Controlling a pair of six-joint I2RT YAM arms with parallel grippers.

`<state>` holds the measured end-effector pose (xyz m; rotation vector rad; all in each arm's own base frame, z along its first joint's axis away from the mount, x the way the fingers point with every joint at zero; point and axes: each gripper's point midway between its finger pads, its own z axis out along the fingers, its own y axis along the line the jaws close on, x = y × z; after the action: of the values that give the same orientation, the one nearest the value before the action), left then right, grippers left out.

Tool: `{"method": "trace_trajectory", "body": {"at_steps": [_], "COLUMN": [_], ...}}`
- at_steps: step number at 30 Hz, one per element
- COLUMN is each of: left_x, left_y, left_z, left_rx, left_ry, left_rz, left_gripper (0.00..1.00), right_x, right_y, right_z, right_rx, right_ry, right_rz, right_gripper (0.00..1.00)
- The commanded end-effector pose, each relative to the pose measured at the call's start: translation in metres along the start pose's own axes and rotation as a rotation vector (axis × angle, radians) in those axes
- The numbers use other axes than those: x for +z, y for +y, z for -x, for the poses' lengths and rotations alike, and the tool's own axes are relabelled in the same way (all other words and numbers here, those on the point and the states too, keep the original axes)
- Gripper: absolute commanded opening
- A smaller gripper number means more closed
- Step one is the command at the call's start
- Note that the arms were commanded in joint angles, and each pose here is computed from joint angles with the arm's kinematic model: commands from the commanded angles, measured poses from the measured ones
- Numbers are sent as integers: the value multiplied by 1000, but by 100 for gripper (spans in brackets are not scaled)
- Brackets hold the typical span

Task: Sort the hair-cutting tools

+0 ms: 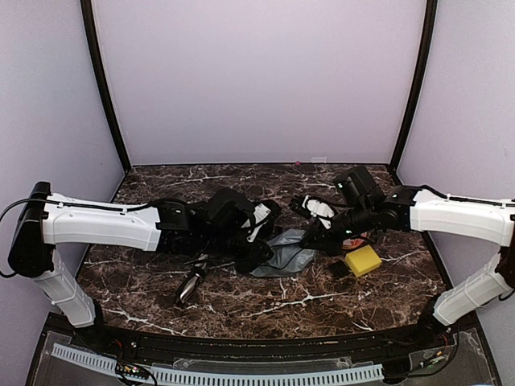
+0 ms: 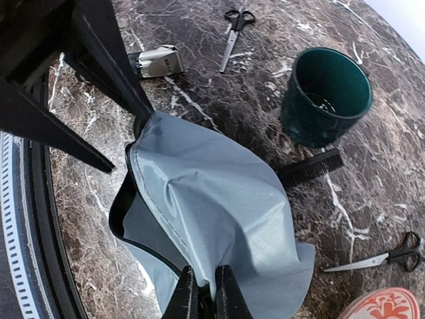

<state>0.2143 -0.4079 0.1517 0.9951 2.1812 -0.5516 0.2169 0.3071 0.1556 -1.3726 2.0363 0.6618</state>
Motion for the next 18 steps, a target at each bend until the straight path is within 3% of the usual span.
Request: {"method": "trace_trajectory", "body": {"at_steps": [1,4,10,18], "left_x": [-40,-56,-66,-53], "left_y": [24,58,98,97], "left_z": [0,-35,-108,-136], "left_rx": [-23,-94,-333,-472], "left_ry": [4,122,396,589], "left_rz": [126,256,322,290], "left_gripper": [47,61,63,67], "right_x": [-21,-29,-40,-31], "right_y": [-7,-7,0,0], "right_z": [14,12,17,30], "right_rx": [-24,-53,-105,4], "right_ry": [-56,-34,16,34], "right_rz": [-17,-9,86,186], "right_gripper": [0,0,0,0]}}
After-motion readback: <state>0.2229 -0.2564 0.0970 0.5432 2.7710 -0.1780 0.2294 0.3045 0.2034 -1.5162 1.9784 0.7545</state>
